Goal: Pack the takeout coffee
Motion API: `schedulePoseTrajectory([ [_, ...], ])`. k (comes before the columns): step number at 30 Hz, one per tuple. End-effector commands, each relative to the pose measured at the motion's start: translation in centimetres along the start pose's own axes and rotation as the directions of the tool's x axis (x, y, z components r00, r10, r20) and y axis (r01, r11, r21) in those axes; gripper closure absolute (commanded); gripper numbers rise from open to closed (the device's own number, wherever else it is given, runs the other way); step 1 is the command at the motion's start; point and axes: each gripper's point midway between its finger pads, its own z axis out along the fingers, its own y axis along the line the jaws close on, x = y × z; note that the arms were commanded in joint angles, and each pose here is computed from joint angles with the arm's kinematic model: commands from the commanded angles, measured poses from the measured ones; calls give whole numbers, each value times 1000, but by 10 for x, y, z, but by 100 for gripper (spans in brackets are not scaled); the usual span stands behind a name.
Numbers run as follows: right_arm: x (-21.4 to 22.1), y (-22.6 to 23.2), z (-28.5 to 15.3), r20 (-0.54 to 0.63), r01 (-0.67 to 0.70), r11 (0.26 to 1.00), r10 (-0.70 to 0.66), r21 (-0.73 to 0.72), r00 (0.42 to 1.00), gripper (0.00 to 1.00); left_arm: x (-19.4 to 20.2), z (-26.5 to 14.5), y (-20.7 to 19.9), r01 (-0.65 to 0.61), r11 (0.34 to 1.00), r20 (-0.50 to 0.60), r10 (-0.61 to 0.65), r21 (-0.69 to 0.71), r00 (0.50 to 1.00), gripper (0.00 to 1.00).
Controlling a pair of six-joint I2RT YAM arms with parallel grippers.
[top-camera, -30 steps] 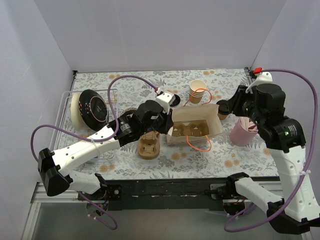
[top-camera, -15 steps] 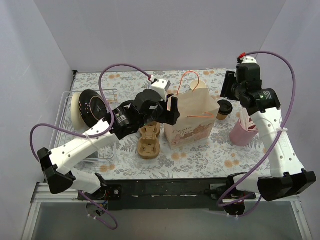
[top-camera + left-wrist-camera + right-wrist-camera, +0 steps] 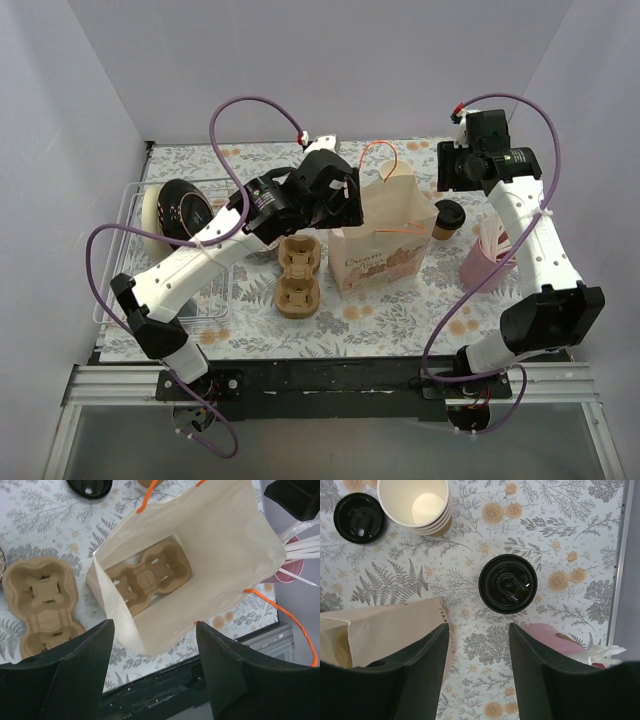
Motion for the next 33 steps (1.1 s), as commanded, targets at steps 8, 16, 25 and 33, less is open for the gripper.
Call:
schedulePoseTrajectory([
  [8, -5, 9, 17, -33, 117, 988, -120, -96, 992, 38, 0, -64, 24, 335, 940, -12, -336, -60, 942, 35],
  [16, -2, 7, 16, -37, 111, 990, -115, -88, 993, 41, -13, -51, 28, 481, 868, 35, -480, -123, 876, 37],
  [25, 5, 12, 0, -10, 83, 990, -84, -112, 996, 42, -52, 18, 59, -73, 990, 81, 84, -123, 993, 32],
  [33, 15, 29, -8, 79, 145, 965, -130, -217, 988, 42, -68, 19, 35, -264, 923, 130, 236, 279, 963, 46],
])
